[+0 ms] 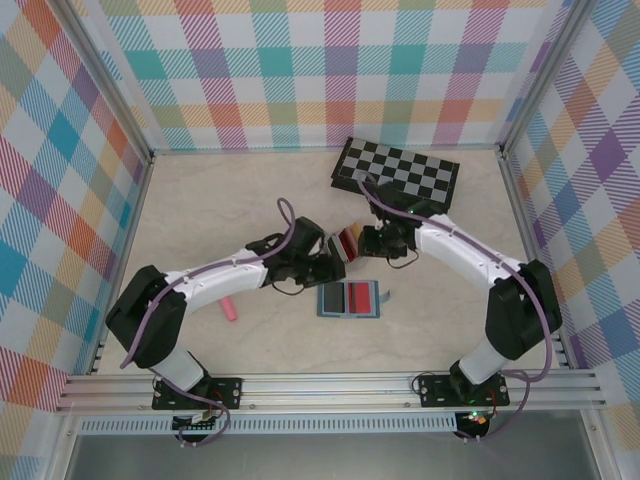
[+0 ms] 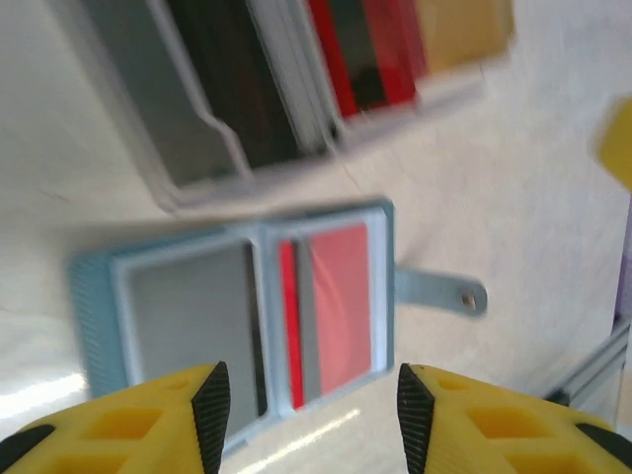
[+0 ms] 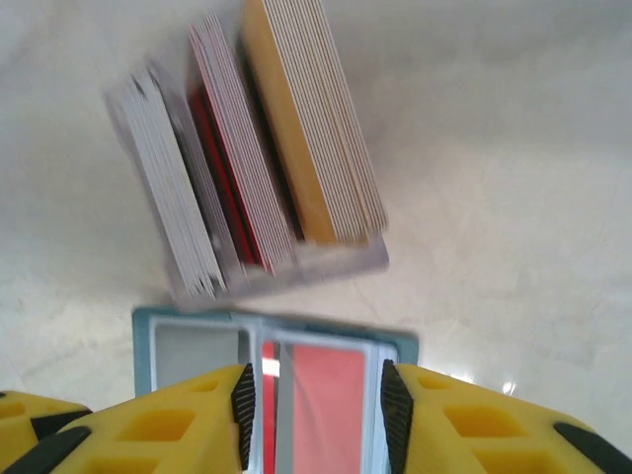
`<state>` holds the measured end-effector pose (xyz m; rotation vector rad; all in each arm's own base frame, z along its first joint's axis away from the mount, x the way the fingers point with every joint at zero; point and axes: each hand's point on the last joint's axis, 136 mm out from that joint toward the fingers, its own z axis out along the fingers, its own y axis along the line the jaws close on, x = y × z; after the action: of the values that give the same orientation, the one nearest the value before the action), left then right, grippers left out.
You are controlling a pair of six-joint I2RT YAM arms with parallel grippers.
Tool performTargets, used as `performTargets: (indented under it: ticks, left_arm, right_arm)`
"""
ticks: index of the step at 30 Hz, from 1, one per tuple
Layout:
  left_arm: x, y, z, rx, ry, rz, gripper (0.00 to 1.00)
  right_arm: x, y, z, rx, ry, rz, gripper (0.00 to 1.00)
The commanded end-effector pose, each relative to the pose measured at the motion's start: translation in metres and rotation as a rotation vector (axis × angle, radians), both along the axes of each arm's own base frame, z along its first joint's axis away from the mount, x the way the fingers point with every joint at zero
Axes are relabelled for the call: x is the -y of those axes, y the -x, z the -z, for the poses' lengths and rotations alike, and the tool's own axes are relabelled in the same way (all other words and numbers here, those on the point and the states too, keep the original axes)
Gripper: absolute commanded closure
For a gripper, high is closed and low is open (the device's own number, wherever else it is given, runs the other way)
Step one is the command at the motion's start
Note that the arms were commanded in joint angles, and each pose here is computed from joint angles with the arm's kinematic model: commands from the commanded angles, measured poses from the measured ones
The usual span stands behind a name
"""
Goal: Put the credit cards into the card holder
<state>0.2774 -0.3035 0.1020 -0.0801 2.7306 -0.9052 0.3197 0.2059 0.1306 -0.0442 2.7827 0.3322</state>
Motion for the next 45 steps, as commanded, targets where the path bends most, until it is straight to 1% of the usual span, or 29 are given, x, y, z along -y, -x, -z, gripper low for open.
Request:
performTargets:
  ticks: [1, 3, 6, 10, 11, 14, 19, 27, 32, 40, 45]
  left_arm:
    - [-0.032, -0.026, 0.020, -0.064, -0.041, -0.135, 0.49]
    - [-0.035, -0.043, 0.025, -0.086, -0.036, -0.166, 0.49]
    - [-0.029, -0.061, 0.031, -0.107, -0.024, -0.174, 0.49]
    - [-0.019, -0.074, 0.036, -0.129, -0.004, -0.166, 0.49]
    - [-0.013, -0.080, 0.034, -0.114, 0.022, -0.164, 0.48]
    - [-0.006, -0.084, 0.037, -0.126, 0.052, -0.161, 0.48]
    - [-0.007, -0.082, 0.054, -0.165, 0.028, -0.168, 0.49]
    - [-0.018, -0.072, 0.081, -0.210, -0.044, -0.175, 0.60]
    - [-0.019, -0.071, 0.085, -0.211, -0.056, -0.166, 0.62]
    - [-0.019, -0.071, 0.084, -0.210, -0.058, -0.156, 0.63]
    - [-0.020, -0.070, 0.084, -0.212, -0.060, -0.158, 0.64]
  right_arm:
    - [0.018, -0.018, 0.006, 0.011, 0.170, -0.037, 0.56]
    - [0.015, -0.030, 0.006, 0.018, 0.204, -0.057, 0.53]
    - [0.009, -0.044, 0.005, 0.024, 0.224, -0.078, 0.50]
    - [0.003, -0.052, 0.009, 0.017, 0.225, -0.096, 0.48]
    - [0.001, -0.054, 0.010, 0.015, 0.222, -0.099, 0.48]
    - [-0.001, -0.055, 0.015, 0.003, 0.221, -0.104, 0.47]
    - [0.000, -0.056, 0.021, -0.007, 0.226, -0.106, 0.47]
    - [0.002, -0.060, 0.028, -0.019, 0.268, -0.141, 0.46]
    - [-0.001, -0.063, 0.036, -0.034, 0.284, -0.181, 0.43]
    - [0.007, -0.075, 0.047, -0.041, 0.377, -0.170, 0.43]
    - [0.014, -0.080, 0.035, -0.010, 0.419, -0.159, 0.46]
